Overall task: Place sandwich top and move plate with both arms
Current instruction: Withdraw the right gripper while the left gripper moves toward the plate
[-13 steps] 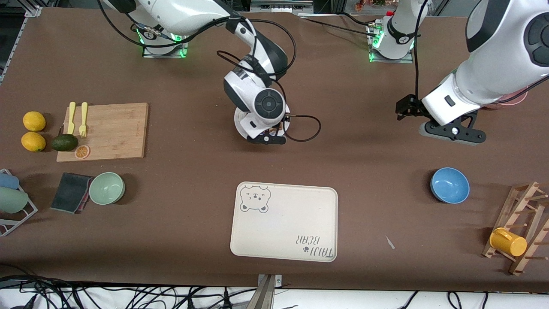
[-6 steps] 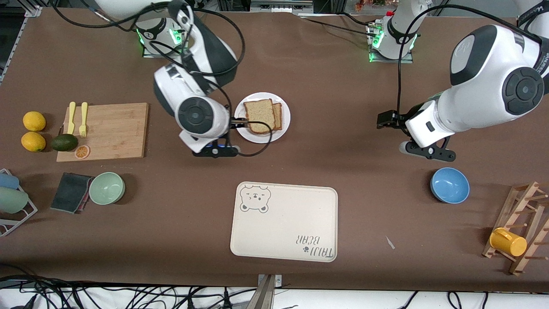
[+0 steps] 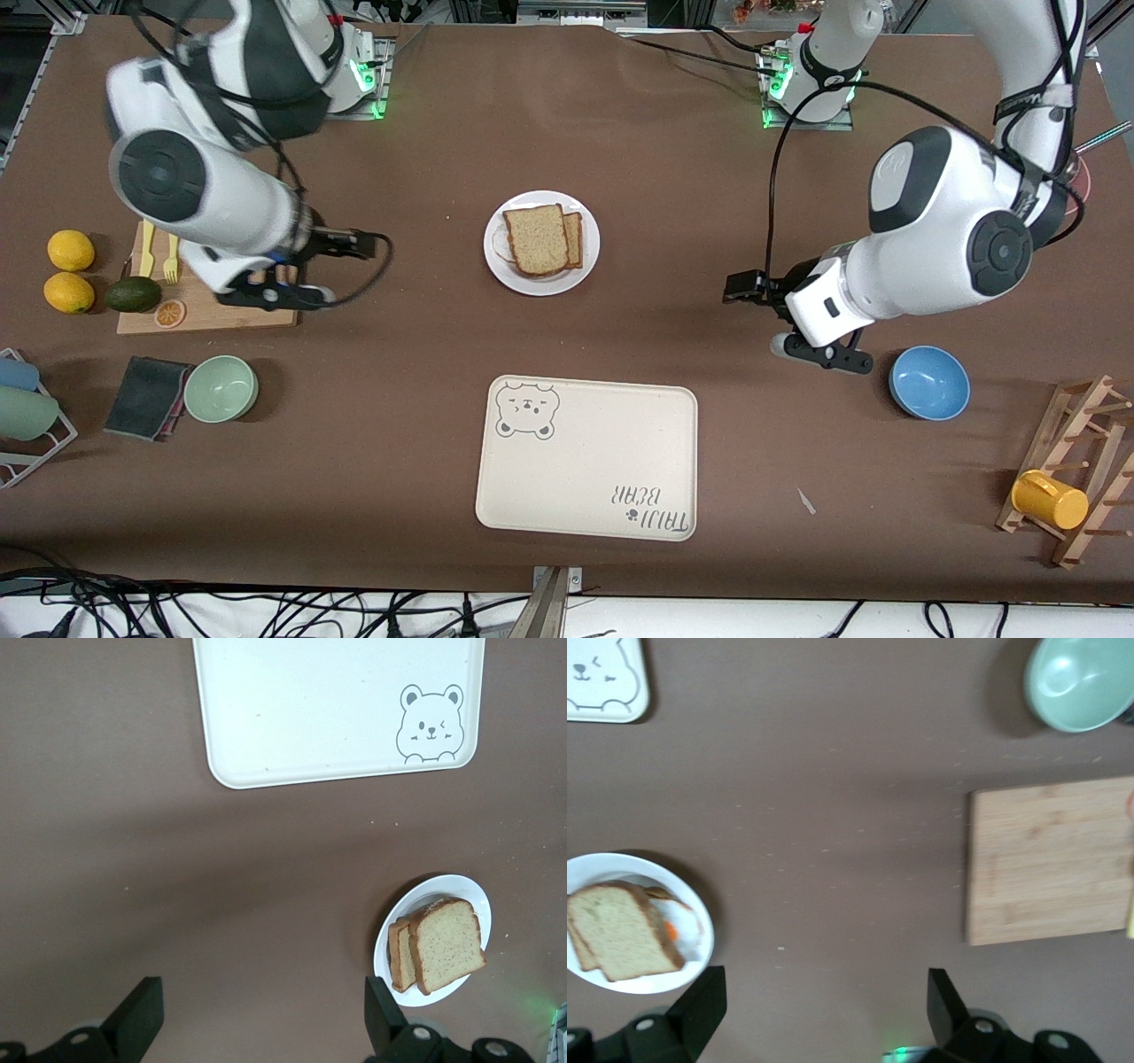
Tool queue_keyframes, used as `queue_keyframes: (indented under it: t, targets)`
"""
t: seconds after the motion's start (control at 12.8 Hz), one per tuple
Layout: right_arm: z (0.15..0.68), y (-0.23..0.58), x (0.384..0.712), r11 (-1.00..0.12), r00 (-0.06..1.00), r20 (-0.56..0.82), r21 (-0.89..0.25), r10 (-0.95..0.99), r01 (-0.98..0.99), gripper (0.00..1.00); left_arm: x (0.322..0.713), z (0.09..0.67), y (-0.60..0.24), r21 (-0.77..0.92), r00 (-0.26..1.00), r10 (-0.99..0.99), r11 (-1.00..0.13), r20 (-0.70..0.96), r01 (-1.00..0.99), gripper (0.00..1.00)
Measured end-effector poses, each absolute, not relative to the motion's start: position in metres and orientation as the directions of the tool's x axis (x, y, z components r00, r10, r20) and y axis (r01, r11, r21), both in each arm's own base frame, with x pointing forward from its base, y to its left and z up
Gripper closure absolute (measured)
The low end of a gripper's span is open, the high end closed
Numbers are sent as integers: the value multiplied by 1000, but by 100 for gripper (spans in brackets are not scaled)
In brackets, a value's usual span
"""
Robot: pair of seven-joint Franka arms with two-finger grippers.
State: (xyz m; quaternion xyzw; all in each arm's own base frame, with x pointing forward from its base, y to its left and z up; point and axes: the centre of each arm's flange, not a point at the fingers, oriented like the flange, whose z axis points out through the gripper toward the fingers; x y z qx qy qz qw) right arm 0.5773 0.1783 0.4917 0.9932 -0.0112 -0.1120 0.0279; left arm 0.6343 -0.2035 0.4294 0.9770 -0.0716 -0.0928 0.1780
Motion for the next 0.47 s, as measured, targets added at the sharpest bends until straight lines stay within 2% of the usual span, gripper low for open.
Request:
queue_keyframes:
  t: [0.24,0.47]
  targets:
    - [540,97,562,-999,988,-152,47,-7,0,0,639,406,-209,437,967,-168,-897,-194,-68,0]
    - [566,52,545,-999,989,-149,44,-19,-13,0,646,377,-225,505,956,-194,-861,-219,-59,0]
